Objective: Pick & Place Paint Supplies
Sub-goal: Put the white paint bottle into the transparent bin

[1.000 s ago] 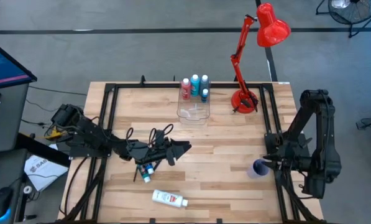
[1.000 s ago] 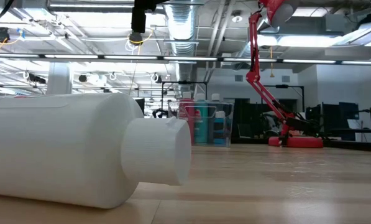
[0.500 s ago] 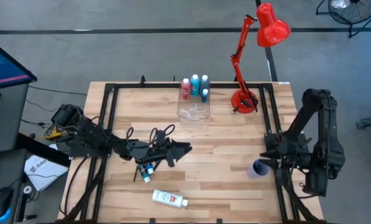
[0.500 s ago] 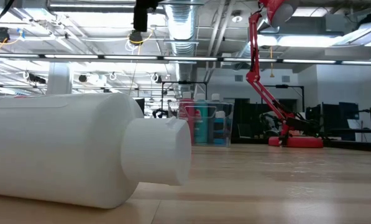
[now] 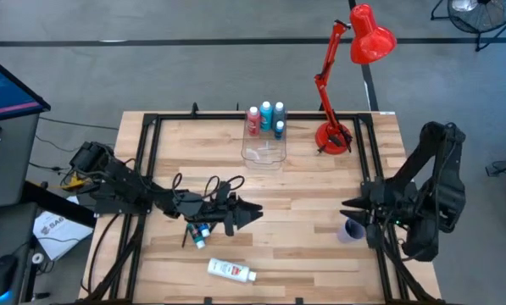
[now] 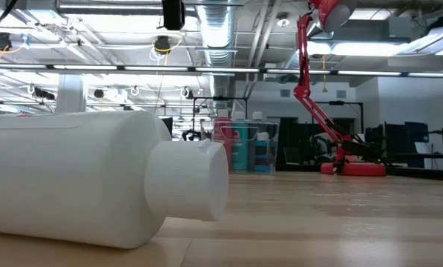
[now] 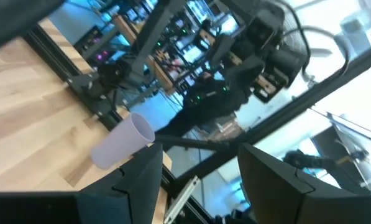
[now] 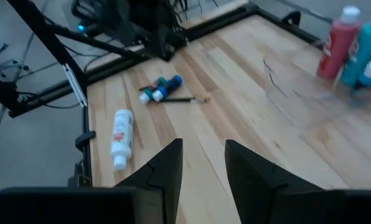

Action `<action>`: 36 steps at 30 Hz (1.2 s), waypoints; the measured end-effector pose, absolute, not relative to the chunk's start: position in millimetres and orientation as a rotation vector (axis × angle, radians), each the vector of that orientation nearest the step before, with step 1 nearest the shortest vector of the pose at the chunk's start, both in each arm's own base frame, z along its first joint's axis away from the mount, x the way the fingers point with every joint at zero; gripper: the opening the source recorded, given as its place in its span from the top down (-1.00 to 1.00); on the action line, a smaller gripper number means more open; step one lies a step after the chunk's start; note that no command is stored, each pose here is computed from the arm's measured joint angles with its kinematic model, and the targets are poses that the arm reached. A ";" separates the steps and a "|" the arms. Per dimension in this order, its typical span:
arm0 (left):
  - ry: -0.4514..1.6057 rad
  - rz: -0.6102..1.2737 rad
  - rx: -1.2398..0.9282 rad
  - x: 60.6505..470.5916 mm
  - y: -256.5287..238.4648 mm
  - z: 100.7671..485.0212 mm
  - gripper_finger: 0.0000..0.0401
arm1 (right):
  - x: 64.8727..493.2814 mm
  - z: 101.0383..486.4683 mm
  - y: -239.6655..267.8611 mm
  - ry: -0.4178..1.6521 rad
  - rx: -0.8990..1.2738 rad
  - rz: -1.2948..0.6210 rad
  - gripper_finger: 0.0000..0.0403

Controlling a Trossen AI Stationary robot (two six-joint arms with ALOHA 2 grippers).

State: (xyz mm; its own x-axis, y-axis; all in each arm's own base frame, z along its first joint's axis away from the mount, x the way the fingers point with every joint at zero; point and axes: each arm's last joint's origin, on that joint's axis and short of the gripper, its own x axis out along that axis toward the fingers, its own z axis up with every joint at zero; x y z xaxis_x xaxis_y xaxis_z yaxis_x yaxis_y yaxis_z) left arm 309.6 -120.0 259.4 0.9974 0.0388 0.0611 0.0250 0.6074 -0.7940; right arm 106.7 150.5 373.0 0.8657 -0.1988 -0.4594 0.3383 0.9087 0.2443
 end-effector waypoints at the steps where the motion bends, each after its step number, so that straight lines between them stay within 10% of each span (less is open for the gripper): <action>1: -0.071 0.000 -0.914 309.6 -120.2 259.4 -0.02 | 110.7 375.5 150.6 0.432 0.323 -0.284 0.44; 17: 0.036 -0.133 -0.824 308.7 -97.6 269.5 -0.02 | 174.1 402.3 135.8 0.342 0.325 -0.213 0.44; 36: 0.546 -0.108 -0.521 213.8 -69.2 294.4 0.26 | 260.0 385.8 103.2 0.350 0.421 -0.234 0.44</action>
State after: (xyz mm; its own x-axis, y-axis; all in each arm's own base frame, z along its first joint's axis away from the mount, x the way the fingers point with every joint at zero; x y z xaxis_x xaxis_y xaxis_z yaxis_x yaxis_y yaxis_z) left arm 213.8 -69.2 294.4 0.8525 -0.2334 -0.4678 -0.0376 0.8651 -0.5002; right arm 260.0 103.2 385.8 0.9139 -0.1495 -0.3773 0.2923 0.8874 0.3565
